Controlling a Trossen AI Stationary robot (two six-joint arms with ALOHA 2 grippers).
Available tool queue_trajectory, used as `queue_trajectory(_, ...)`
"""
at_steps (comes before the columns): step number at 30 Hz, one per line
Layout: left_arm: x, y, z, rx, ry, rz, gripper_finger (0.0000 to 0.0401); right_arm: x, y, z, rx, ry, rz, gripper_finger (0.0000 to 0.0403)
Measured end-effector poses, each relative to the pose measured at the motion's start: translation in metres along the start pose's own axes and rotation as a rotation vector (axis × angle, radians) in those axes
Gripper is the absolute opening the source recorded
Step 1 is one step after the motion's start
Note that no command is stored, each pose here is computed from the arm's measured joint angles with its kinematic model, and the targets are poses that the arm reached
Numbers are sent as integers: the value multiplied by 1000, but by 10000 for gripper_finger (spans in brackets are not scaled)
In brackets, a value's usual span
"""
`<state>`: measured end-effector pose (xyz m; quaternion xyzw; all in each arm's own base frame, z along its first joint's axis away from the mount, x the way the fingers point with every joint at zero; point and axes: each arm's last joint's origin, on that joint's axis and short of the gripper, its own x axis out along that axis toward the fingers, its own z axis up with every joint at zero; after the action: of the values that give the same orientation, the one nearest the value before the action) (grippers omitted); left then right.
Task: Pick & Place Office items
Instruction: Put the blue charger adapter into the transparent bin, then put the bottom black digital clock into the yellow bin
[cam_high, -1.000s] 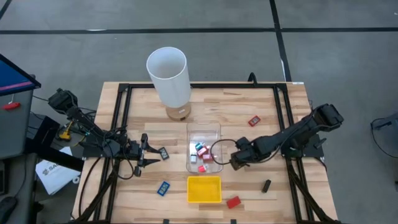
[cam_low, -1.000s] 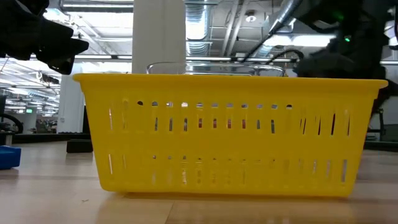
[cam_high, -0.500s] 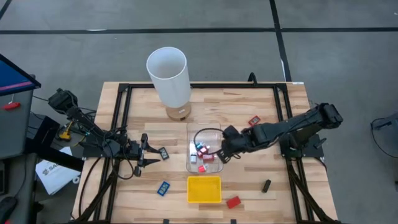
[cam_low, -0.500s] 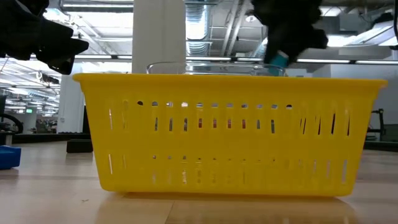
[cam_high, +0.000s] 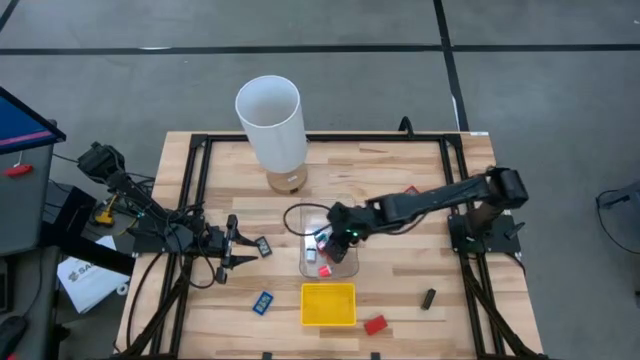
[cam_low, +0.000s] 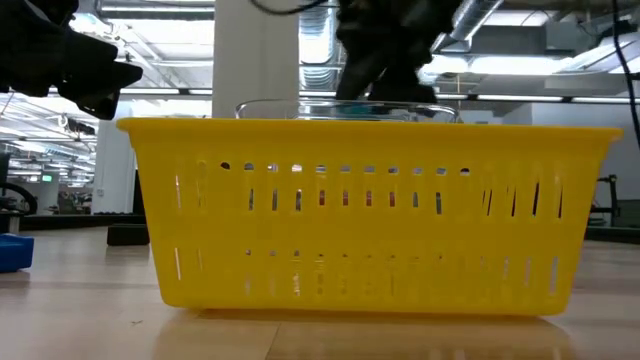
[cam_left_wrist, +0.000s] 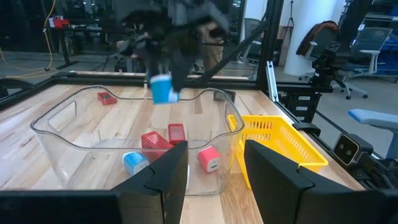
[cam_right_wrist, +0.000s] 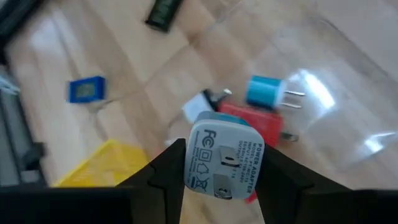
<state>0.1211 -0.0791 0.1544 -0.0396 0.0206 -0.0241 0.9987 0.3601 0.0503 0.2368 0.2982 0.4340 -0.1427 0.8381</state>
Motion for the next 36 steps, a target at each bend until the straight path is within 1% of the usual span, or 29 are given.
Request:
queue_trajectory(2,0,0,0,1,2,0,154,8,0,5,-18,19,-26,142)
queue_trajectory(7,0,0,-1,5,6,1,154,23,16,21,-74,16,-7,142)
queue_trajectory(11,0,0,-1,6,9,1,154,39,21,24,-108,63,-46,142)
queue_trajectory(13,0,0,-1,4,10,1,154,49,18,23,-118,102,-83,142)
queue_trajectory(15,0,0,-2,7,15,2,154,58,18,25,-125,104,-91,142)
queue_trajectory(19,0,0,-2,4,16,1,154,65,16,24,-135,111,-96,142)
queue_trajectory(27,0,0,-2,2,17,2,154,65,19,27,-174,82,-76,142)
queue_trajectory(29,0,0,-2,2,17,2,154,65,19,27,-177,79,-73,163)
queue_trajectory(33,0,0,-2,2,17,2,154,65,20,27,-177,76,-68,231)
queue_trajectory(36,0,0,-2,3,18,2,154,65,22,25,-182,77,-68,249)
